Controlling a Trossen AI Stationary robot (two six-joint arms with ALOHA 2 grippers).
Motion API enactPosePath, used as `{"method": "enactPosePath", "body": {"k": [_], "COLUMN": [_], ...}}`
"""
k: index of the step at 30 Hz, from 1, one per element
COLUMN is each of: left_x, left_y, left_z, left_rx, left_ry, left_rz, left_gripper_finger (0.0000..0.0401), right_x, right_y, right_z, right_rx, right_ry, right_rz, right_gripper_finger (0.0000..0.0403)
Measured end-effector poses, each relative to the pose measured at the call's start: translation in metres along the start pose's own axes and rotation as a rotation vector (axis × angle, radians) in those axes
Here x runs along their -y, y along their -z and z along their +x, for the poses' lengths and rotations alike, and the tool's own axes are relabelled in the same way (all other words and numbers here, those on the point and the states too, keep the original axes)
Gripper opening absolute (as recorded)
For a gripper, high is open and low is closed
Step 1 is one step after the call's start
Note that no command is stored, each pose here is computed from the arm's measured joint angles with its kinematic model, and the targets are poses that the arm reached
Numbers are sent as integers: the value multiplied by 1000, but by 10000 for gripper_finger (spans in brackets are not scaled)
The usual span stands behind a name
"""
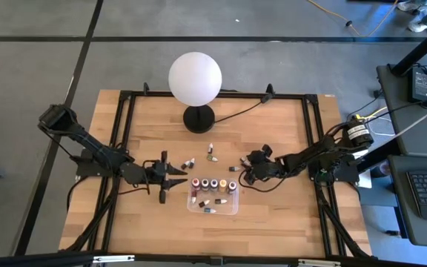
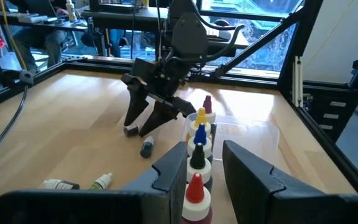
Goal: Pick & Place food coloring
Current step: Put the small red food coloring bottle into the transparent bin
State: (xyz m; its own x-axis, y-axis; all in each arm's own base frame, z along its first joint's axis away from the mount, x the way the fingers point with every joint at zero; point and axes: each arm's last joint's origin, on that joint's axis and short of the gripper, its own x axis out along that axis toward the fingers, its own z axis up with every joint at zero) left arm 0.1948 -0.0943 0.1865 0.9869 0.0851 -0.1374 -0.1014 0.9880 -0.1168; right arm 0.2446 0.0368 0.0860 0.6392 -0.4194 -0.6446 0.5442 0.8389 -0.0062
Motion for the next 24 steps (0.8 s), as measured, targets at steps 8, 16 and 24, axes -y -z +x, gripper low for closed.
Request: {"method": "enactPosePath", "body": {"k": [8,16,24], "left_x": [0,0,0], "left_y": [0,0,1], "left_z": [0,0,0], "left_rx": [-1,-4,-5], "left_ry": [0,2,5], "left_rz": [1,3,3], "left_gripper_finger": [96,98,98], "right_x": [0,-1,-16], "right_y": [0,-9,-58], "right_z": [0,-8,-54], "right_rx": [-5,-20,66], "right_ry": [-6,-3,-74], "right_rz": [-54,-102,-108], "right_gripper_finger": [119,74,84]}}
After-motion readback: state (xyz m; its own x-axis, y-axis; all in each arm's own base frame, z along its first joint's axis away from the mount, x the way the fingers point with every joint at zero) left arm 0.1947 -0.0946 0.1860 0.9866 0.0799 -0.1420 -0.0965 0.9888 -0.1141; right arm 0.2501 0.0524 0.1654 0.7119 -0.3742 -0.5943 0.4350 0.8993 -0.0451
